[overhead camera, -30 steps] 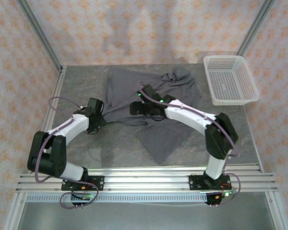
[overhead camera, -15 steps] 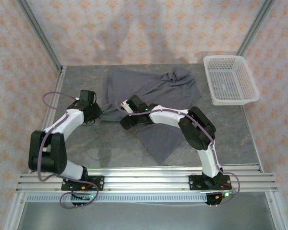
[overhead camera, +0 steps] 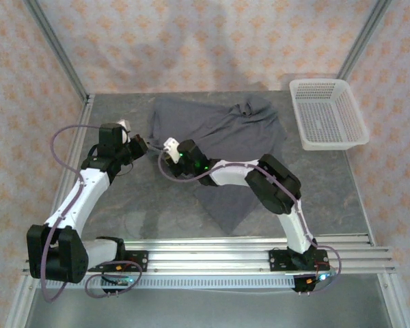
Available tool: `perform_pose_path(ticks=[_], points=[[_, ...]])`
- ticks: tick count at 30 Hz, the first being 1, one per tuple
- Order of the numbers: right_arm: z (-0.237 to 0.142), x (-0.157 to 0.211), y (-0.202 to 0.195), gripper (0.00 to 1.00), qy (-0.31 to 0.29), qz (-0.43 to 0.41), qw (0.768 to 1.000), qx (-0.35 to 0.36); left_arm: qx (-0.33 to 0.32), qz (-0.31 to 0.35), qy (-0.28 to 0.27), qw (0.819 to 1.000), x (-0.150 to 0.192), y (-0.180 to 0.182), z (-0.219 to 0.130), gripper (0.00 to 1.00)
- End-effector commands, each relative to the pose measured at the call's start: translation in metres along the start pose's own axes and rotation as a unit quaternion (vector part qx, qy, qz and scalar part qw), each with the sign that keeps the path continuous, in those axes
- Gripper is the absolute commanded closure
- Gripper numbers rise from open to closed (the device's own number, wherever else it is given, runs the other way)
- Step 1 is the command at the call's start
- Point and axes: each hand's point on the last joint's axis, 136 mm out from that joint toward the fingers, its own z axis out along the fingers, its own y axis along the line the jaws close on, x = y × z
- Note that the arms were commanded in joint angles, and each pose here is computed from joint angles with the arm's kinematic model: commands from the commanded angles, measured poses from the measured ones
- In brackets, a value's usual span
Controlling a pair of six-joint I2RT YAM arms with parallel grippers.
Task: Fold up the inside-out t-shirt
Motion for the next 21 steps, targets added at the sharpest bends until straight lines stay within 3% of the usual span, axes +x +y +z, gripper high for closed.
perform_pose_path(ticks=[1,5,9,11,14,21], points=[[-0.033,-0.039,-0.012,1.00,-0.060,0.082,0.995,-0.016,-0.101,0.000,-0.078,0.992,-0.018,0.045,-0.005,1.00],[-0.050,-0.056,-0.017,1.00,-0.088,0.180,0.978,-0.051,-0.171,-0.054,-0.102,0.979,-0.010,0.096,0.011,0.86],[-0.050,-0.069,-0.015,1.00,-0.094,0.220,0.968,-0.069,-0.162,-0.083,-0.085,0.980,-0.005,0.104,0.015,0.80],[-0.044,-0.070,-0.013,1.00,-0.081,0.232,0.966,-0.077,-0.144,-0.087,-0.089,0.982,-0.007,0.095,0.005,0.74],[-0.033,-0.068,-0.010,1.00,-0.059,0.249,0.963,-0.087,-0.066,-0.113,-0.083,0.988,0.002,0.065,-0.011,0.68],[-0.022,-0.064,-0.009,1.00,-0.048,0.264,0.959,-0.091,0.049,-0.146,0.009,0.988,0.080,-0.005,-0.021,0.55]])
